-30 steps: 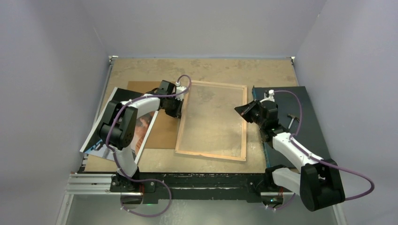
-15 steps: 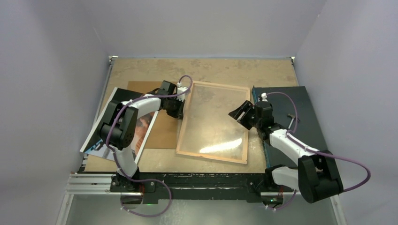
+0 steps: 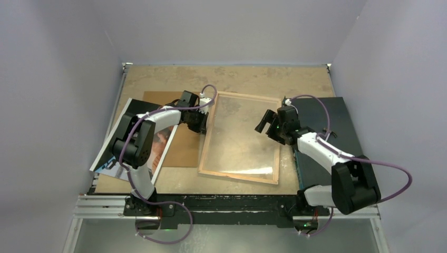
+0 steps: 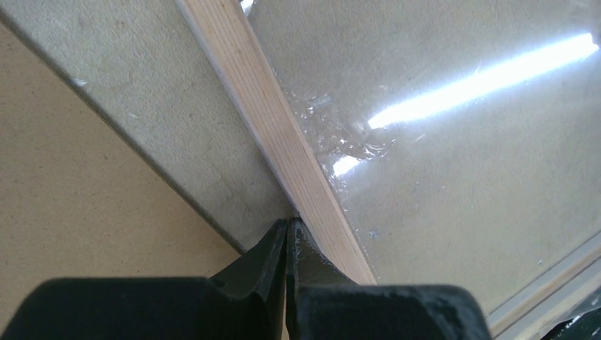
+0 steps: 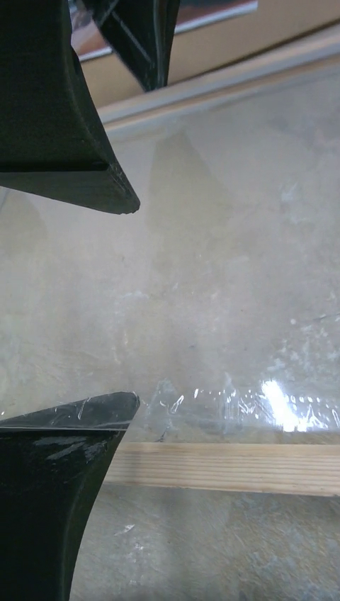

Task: Put the photo into the frame
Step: Place the photo frame item in the photo frame.

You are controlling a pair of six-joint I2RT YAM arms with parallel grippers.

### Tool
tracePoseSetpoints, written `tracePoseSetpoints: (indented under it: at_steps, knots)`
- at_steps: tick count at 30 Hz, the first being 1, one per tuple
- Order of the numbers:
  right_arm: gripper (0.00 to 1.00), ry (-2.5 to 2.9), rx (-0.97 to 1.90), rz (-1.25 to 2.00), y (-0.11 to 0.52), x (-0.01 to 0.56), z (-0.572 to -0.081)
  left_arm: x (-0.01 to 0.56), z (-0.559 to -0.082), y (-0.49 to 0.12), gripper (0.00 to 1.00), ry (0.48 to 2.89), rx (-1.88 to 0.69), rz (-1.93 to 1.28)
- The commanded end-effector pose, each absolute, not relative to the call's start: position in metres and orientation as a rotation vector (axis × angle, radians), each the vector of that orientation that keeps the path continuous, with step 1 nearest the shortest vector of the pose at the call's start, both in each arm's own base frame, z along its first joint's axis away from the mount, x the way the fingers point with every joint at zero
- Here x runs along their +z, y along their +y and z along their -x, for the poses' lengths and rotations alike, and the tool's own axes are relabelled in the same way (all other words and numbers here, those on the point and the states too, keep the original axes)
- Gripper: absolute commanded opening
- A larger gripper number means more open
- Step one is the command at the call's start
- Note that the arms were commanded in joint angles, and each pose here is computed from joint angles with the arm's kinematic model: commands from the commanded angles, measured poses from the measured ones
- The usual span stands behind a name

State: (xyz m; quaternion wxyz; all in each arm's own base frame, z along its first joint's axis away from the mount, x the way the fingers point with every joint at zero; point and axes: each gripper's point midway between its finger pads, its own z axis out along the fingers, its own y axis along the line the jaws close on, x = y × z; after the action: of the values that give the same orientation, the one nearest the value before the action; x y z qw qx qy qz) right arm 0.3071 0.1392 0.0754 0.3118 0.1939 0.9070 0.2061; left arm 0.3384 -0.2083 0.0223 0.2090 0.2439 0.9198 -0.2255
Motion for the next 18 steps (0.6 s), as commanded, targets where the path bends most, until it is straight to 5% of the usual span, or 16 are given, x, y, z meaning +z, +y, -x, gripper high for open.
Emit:
tracePoseSetpoints:
  at_steps: [1,18]
  knots:
    - [0.99,2.430,0.431,-0.453,0.141,0.076,-0.309,0.035,-0.345,-0.220,0.00,2.502,-0.675,-0.686]
    - [0.99,2.460,0.152,-0.360,0.146,0.087,-0.316,0.031,-0.344,-0.214,0.00,2.515,-0.685,-0.670]
